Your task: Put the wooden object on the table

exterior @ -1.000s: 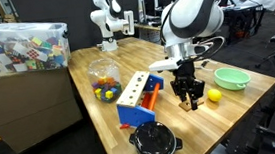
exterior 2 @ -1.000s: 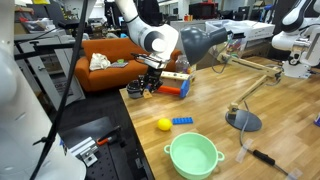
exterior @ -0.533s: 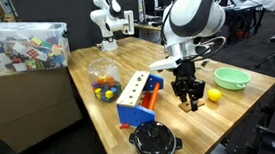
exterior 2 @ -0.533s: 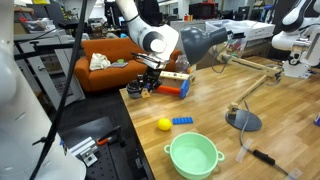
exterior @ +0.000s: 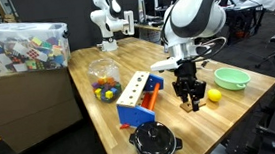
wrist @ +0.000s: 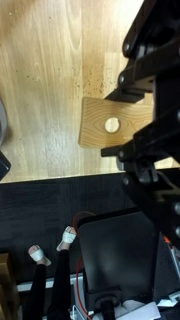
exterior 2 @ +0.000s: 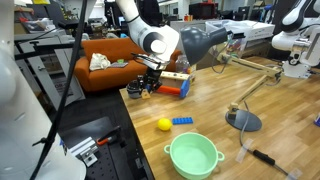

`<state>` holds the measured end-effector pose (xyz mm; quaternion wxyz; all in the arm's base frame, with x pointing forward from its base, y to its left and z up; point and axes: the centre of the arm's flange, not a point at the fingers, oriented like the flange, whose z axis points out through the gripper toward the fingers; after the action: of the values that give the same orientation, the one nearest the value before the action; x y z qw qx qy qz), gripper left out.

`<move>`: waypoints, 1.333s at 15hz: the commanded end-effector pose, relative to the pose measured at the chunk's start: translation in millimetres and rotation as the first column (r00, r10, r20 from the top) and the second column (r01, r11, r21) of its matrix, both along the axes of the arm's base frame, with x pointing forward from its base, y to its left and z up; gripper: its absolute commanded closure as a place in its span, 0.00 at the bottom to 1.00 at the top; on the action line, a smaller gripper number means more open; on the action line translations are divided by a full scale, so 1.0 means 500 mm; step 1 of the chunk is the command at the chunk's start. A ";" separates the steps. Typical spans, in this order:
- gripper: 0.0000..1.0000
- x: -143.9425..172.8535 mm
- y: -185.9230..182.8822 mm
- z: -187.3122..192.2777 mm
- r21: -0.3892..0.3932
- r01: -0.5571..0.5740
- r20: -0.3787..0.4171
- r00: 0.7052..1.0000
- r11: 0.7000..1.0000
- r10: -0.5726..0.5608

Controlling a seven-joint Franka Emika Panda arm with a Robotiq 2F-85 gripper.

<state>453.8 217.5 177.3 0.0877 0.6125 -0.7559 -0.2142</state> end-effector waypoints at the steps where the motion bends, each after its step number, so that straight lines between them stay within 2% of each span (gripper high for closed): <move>1: 0.72 -0.009 -0.010 0.012 0.019 0.016 0.009 1.000 1.000 -0.016; 3: 0.72 -0.009 -0.012 0.012 0.018 0.017 0.009 1.000 1.000 -0.018; 6: 0.84 -0.007 -0.016 0.013 0.016 0.020 0.009 1.000 1.000 -0.020; 20: 0.84 -0.015 -0.005 0.012 0.018 0.003 0.006 1.000 1.000 -0.003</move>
<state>452.2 217.9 177.1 0.0882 0.6126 -0.7551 -0.2164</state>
